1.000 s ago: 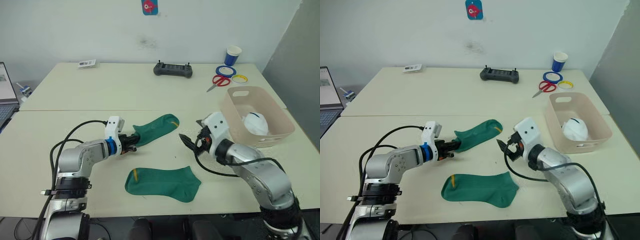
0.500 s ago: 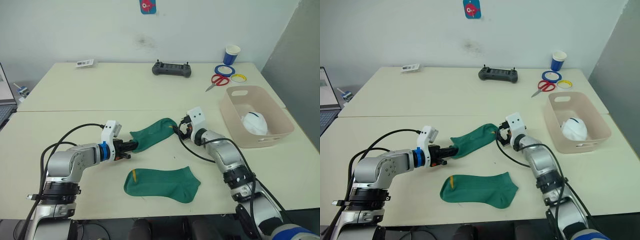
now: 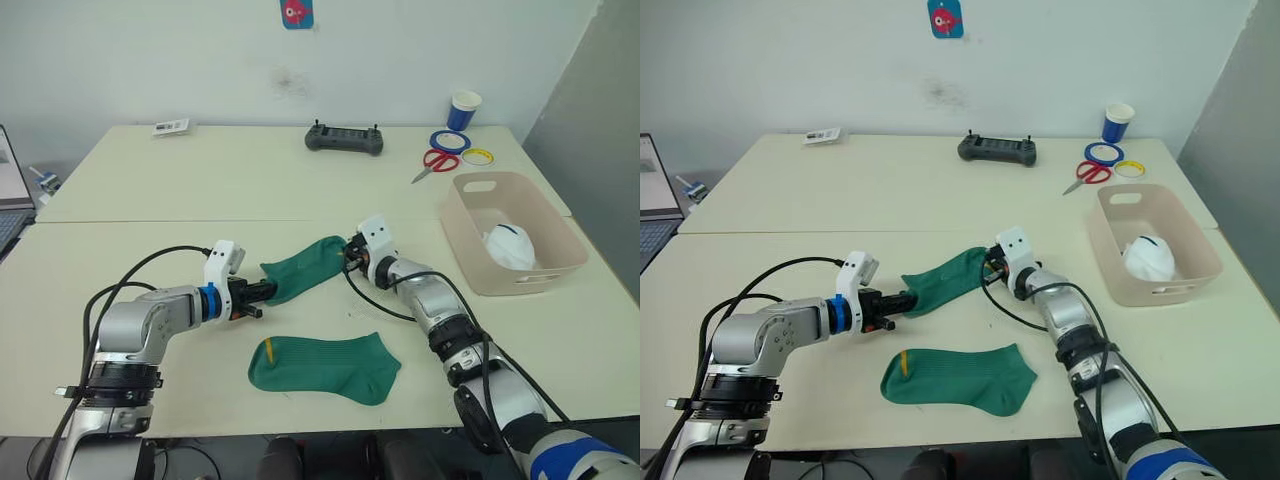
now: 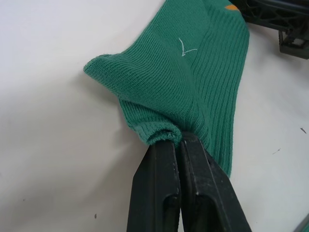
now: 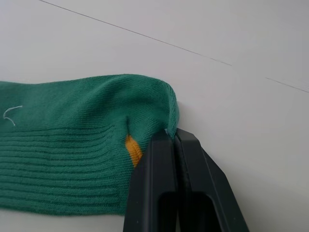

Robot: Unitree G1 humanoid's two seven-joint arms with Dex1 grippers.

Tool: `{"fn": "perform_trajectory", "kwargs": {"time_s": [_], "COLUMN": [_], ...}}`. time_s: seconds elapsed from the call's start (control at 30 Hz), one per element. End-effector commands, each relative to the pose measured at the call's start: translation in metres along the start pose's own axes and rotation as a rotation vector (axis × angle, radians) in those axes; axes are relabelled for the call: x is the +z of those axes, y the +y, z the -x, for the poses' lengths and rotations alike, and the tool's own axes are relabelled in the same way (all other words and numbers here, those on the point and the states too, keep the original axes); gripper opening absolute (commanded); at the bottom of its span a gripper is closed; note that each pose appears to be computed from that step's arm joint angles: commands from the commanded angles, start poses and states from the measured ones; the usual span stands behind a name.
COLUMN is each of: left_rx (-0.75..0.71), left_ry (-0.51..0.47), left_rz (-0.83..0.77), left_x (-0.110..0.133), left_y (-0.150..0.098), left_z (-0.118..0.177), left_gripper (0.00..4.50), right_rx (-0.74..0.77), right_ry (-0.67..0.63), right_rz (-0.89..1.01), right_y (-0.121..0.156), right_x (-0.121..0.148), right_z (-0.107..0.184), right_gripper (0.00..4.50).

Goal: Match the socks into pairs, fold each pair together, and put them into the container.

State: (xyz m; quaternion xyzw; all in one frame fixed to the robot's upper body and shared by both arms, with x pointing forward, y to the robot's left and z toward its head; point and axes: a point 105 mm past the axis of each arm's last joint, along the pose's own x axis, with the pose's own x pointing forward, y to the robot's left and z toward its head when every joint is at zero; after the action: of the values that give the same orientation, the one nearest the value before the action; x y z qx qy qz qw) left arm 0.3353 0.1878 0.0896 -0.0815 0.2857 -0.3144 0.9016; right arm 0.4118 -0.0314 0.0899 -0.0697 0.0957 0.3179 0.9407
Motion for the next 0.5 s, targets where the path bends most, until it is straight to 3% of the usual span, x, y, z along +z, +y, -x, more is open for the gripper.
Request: {"fn": "perform_trajectory", "kwargs": {"time_s": [0.03,0.27,0.5], "left_rx": [0.02,-0.037,-0.037], "left_ry": [-0.024,-0.121,-0.101], "left_rz": [-0.028,-0.119,-0.082], "left_x": [0.008,0.035,0.021], "left_y": [0.004,-0.013,-0.016], "left_z": [0.0,-0.011,-0.025], "left_gripper": [0.0,0.0,0.0], "right_rx": [-0.043,-0.141,-0.199], "right_ry": [-0.065,-0.101,-0.006], "right_rz": [0.023,0.016,-0.057], "right_y": [-0.011,-0.015,0.003], "right_x": [0.016,0.028,0.0], "right_z": [0.018,0.076,0.11], "right_gripper": [0.02,0.02,0.02]}}
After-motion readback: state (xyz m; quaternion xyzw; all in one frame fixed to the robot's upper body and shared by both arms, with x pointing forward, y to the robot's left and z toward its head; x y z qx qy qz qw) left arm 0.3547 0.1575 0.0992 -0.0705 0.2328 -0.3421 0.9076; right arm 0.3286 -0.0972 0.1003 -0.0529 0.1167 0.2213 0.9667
